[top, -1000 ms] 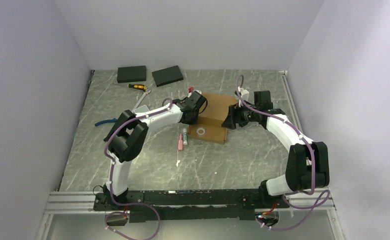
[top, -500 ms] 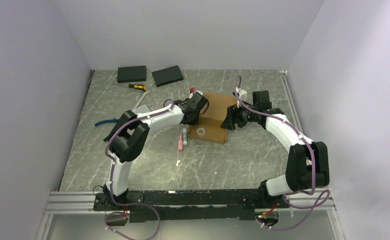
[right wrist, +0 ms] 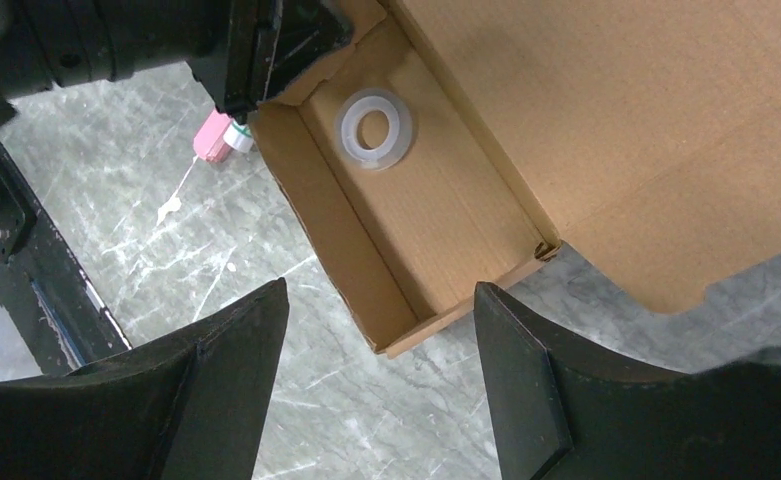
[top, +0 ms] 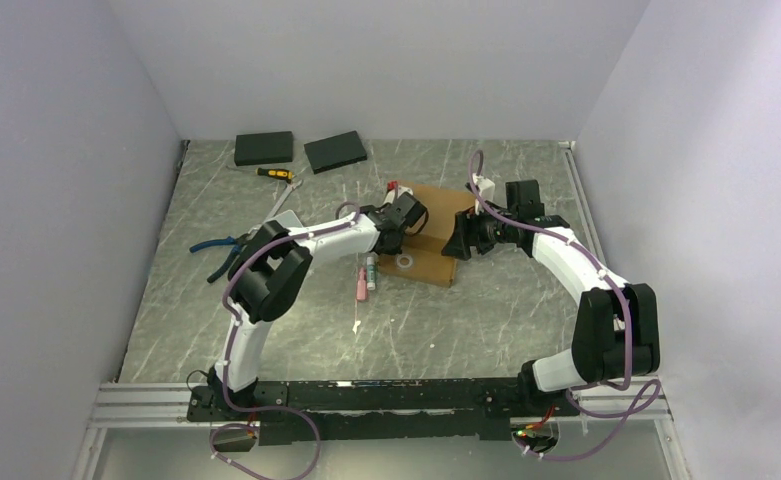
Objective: Fold the paper box
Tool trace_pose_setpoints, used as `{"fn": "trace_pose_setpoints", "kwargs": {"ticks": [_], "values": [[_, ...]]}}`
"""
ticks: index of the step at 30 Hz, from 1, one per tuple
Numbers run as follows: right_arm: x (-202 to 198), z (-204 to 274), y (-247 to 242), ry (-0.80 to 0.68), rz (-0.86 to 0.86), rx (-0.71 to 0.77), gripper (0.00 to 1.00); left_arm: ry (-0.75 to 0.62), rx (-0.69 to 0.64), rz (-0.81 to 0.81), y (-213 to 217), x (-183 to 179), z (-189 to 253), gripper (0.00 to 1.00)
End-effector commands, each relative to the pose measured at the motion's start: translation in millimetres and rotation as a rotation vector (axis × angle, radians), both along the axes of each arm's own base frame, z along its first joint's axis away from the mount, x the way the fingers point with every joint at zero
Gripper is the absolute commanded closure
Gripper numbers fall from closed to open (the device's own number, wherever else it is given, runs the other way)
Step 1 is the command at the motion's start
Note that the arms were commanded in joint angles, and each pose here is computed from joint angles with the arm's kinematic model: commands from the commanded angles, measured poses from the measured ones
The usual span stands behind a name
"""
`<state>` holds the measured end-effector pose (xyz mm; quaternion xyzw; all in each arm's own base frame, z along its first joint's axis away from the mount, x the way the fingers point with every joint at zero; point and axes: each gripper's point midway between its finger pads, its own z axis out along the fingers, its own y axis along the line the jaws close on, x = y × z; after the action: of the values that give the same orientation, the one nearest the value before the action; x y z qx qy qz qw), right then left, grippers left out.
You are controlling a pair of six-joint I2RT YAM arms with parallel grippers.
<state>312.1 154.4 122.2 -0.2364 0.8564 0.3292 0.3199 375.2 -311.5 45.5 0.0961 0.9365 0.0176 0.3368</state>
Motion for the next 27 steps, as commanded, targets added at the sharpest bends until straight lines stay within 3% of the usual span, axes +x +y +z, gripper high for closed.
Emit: {"fn": "trace_pose_setpoints", "kwargs": {"ticks": [1,8,12,27], "values": [[10.5,19.2,2.1,-0.07,0.02,0.006,0.28,0.039,-0.013,-0.016,1.1,-10.4,-9.9,0.77],[11.1,18.7,1.1,-0.07,0.017,0.004,0.28,0.046,-0.02,-0.022,2.4,-10.4,2.9,0.73],[10.9,18.5,1.3,-0.07,0.018,0.004,0.27,0.036,-0.034,-0.024,2.8,-10.9,13.7,0.66],[11.3,15.6,0.9,-0.065,0.018,-0.001,0.27,0.014,-0.056,-0.032,1.9,-9.9,35.4,0.65]]}}
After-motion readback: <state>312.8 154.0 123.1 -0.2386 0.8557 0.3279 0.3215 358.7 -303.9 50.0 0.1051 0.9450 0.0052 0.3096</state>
